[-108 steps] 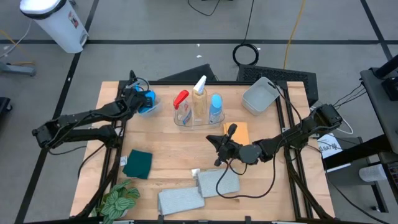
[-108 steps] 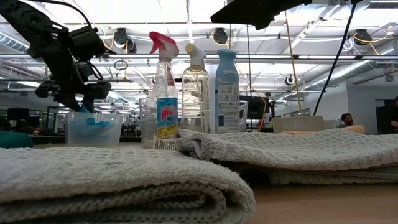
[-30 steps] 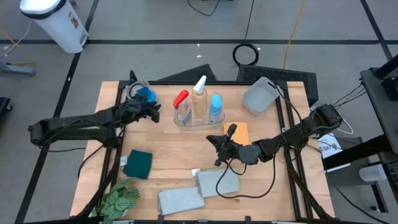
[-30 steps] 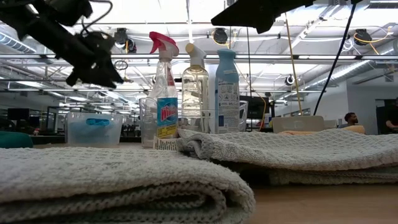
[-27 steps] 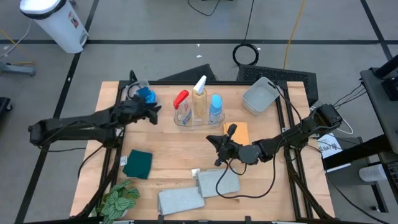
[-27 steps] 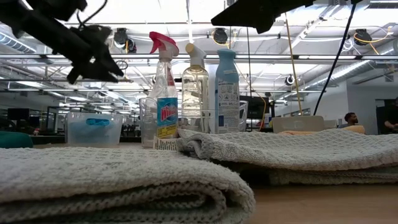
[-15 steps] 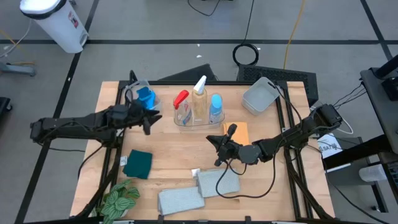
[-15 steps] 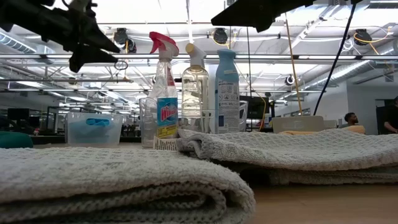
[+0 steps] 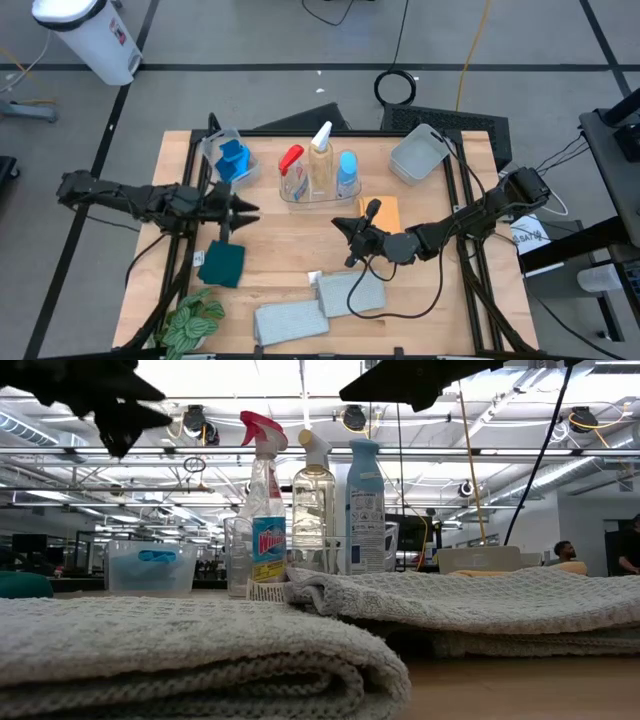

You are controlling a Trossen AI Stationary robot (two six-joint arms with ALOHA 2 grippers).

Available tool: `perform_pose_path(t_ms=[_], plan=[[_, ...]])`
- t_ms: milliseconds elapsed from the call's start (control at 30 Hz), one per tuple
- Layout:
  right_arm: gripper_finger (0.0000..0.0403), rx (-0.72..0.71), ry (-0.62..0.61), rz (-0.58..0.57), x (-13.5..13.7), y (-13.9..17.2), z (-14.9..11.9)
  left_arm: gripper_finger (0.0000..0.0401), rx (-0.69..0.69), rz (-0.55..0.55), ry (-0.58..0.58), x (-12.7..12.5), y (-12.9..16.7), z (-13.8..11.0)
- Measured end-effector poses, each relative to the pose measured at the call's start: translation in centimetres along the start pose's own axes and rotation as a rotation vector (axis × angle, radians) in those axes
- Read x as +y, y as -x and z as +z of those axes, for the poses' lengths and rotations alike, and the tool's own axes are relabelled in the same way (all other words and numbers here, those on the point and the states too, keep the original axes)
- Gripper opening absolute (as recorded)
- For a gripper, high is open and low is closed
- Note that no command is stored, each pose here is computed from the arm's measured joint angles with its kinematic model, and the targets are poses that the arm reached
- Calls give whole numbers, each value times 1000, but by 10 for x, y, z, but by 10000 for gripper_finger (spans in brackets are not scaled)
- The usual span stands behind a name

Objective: Pick & Place Kitchen Items
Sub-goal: Put the yellow microfiber towel into the gray bin

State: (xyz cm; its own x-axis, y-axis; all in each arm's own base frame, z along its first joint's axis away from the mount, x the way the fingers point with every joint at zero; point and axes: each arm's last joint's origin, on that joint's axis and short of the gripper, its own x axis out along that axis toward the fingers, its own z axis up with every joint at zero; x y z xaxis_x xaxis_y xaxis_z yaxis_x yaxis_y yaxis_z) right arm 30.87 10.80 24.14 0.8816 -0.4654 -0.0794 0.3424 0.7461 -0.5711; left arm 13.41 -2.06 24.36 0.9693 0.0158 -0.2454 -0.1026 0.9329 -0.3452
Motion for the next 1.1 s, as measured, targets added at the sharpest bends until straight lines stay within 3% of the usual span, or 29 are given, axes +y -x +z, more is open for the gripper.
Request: perform_pose_path(t_ms=[267,467,633,833,1100], plan=[[4,0,-1,0,0,0,0,159,-18,-184,-164,-24,6,-3],[4,0,-2,0,0,0,0,159,-8,-222,-155,-28,8,-5],[4,0,-1,1,0,0,0,159,-14,-213,-172,-28,8,-5],[4,-1,0,1,0,0,0,159,-84,-155,-322,-28,8,-1],[4,-1,4,1,0,0,0,159,-118,-121,-355,-27,8,2]])
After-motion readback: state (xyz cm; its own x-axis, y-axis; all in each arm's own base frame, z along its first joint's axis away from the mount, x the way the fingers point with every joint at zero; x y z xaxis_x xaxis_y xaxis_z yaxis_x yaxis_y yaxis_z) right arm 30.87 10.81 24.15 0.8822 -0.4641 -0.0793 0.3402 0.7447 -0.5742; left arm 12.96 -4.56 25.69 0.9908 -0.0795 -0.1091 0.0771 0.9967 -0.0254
